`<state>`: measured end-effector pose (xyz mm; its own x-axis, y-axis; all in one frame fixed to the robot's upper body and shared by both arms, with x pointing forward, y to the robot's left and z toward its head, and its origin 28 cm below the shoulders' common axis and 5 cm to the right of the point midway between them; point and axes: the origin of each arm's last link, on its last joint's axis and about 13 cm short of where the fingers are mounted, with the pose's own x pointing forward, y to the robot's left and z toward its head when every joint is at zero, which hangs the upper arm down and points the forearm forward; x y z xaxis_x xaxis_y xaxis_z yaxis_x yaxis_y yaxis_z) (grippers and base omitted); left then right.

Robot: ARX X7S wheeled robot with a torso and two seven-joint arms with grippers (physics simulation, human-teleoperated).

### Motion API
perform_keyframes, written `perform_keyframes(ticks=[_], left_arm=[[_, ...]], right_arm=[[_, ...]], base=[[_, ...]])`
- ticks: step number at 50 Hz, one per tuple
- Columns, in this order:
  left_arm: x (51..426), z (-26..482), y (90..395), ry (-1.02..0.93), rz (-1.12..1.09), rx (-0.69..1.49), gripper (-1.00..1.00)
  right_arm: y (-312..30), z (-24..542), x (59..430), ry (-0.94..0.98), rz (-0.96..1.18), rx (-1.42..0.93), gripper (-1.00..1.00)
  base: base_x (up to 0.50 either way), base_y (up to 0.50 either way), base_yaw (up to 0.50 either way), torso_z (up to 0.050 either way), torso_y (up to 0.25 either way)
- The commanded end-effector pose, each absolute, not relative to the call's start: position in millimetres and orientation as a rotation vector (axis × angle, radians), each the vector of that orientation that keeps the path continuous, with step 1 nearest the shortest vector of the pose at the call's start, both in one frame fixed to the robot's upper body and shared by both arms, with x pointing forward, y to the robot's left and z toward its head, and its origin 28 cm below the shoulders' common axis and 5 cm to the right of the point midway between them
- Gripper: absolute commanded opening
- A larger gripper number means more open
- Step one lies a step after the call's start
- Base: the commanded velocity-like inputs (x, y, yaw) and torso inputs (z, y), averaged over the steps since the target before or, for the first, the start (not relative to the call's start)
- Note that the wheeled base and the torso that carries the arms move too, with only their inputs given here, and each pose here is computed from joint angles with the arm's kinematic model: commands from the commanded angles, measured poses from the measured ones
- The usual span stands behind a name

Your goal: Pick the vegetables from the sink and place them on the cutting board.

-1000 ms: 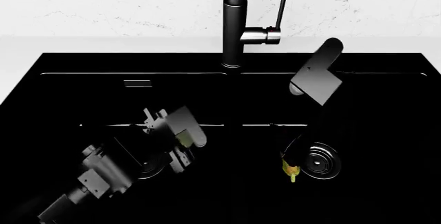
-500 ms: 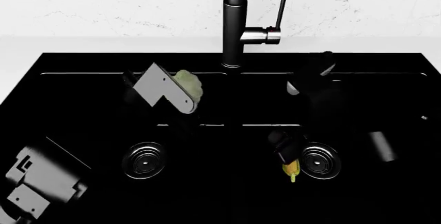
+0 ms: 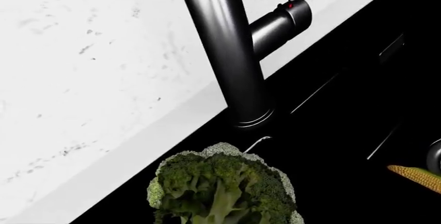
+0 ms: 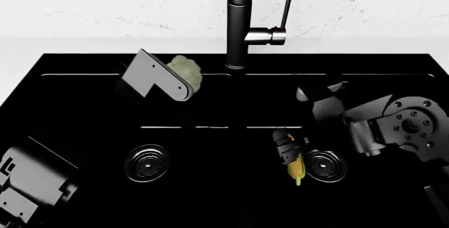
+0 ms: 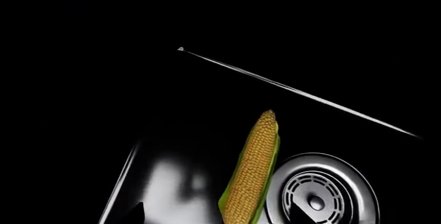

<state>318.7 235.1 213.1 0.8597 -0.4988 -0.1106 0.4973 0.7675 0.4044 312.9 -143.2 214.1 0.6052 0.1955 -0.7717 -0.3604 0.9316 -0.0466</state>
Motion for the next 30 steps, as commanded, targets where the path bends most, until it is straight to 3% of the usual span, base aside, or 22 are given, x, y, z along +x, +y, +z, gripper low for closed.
perform_keyframes(ticks=[1, 30], left_arm=[[316.6, 216.0, 235.8, -0.018, -0.527, 0.418, -1.0], [315.5, 213.0, 235.3, -0.012, -0.535, 0.398, -1.0]], right_arm=[[-146.9, 198.5, 332.9, 0.89, 0.249, -0.149, 1.0], [-138.5, 151.9, 366.6, 0.982, 0.207, -0.133, 1.0]], base=[[0.0, 0.0, 0.0, 0.0, 0.0], [0.0, 0.0, 0.0, 0.0, 0.0]])
